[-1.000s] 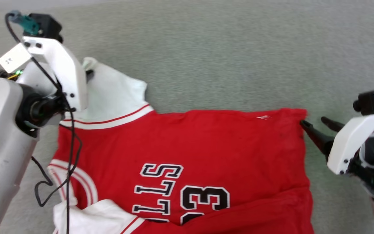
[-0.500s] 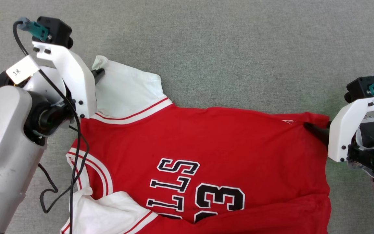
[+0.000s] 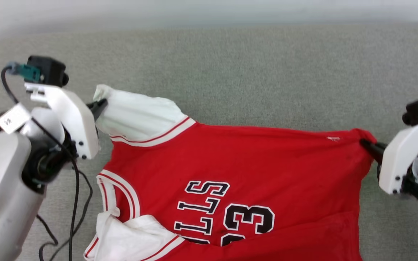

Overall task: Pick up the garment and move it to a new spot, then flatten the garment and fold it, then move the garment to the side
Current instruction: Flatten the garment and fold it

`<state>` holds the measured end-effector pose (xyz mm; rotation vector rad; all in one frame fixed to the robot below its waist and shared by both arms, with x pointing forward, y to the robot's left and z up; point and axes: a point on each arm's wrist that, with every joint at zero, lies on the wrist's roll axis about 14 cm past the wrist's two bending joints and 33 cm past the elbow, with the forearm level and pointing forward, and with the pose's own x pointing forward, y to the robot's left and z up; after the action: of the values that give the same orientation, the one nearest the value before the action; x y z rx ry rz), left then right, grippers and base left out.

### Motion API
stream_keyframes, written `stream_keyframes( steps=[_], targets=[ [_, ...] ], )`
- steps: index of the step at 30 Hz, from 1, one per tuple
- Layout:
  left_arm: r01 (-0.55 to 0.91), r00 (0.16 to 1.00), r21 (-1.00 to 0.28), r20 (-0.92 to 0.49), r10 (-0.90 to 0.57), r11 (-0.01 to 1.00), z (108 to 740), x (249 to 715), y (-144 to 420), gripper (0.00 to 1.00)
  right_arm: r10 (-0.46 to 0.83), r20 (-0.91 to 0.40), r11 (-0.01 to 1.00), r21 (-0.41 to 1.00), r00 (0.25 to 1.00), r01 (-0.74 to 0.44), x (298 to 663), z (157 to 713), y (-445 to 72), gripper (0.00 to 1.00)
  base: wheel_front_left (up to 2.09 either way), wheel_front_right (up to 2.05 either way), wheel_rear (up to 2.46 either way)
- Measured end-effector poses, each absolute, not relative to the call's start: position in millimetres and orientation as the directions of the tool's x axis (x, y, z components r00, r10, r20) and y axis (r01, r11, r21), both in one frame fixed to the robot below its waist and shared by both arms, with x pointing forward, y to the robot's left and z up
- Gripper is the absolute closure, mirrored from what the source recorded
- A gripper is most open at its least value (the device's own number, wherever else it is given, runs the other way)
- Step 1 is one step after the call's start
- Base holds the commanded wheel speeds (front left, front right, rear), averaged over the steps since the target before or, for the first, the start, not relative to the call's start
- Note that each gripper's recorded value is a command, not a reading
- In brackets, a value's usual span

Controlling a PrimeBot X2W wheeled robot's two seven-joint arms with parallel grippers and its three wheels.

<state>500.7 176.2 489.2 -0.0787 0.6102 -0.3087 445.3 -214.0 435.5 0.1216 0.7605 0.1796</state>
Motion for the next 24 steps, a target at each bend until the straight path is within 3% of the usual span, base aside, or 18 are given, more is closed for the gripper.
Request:
stream_keyframes(
  steps=[8, 9, 19, 20, 22, 23, 24],
  targets=[
    [0.148, 0.819, -0.215, -0.521, -0.242, 0.965, 482, 438, 201, 1.00, 0.213, -0.643, 0.975, 0.183, 0.736, -0.122, 403, 439, -203, 1.00, 0.00, 0.00, 0.00],
    [0.087, 0.810, -0.260, -0.544, -0.220, 0.962, 465, 407, 204, 1.00, 0.216, -0.653, 0.973, 0.206, 0.726, -0.104, 385, 429, -199, 1.00, 0.00, 0.00, 0.00],
    [-0.089, 0.692, -0.355, -0.694, -0.198, 0.931, 399, 304, 200, 1.00, 0.197, -0.690, 0.965, 0.261, 0.696, -0.014, 339, 396, -200, 1.00, 0.00, 0.00, 0.00],
    [-0.097, 0.682, -0.368, -0.701, -0.207, 0.925, 395, 299, 196, 1.00, 0.197, -0.696, 0.964, 0.266, 0.690, -0.007, 335, 392, -199, 0.91, 0.00, 0.00, 0.00],
    [-0.101, 0.663, -0.389, -0.713, -0.230, 0.916, 386, 290, 187, 1.00, 0.203, -0.707, 0.959, 0.284, 0.678, 0.010, 328, 386, -197, 0.85, 0.00, 0.00, 0.00],
    [-0.103, 0.662, -0.390, -0.714, -0.229, 0.915, 383, 289, 186, 1.00, 0.205, -0.709, 0.956, 0.292, 0.675, 0.017, 324, 383, -195, 0.73, 0.00, 0.00, 0.00],
    [-0.103, 0.665, -0.393, -0.711, -0.231, 0.914, 381, 289, 184, 0.98, 0.204, -0.713, 0.955, 0.297, 0.671, 0.026, 320, 379, -195, 0.32, 0.00, 0.00, 0.00]
  ],
)
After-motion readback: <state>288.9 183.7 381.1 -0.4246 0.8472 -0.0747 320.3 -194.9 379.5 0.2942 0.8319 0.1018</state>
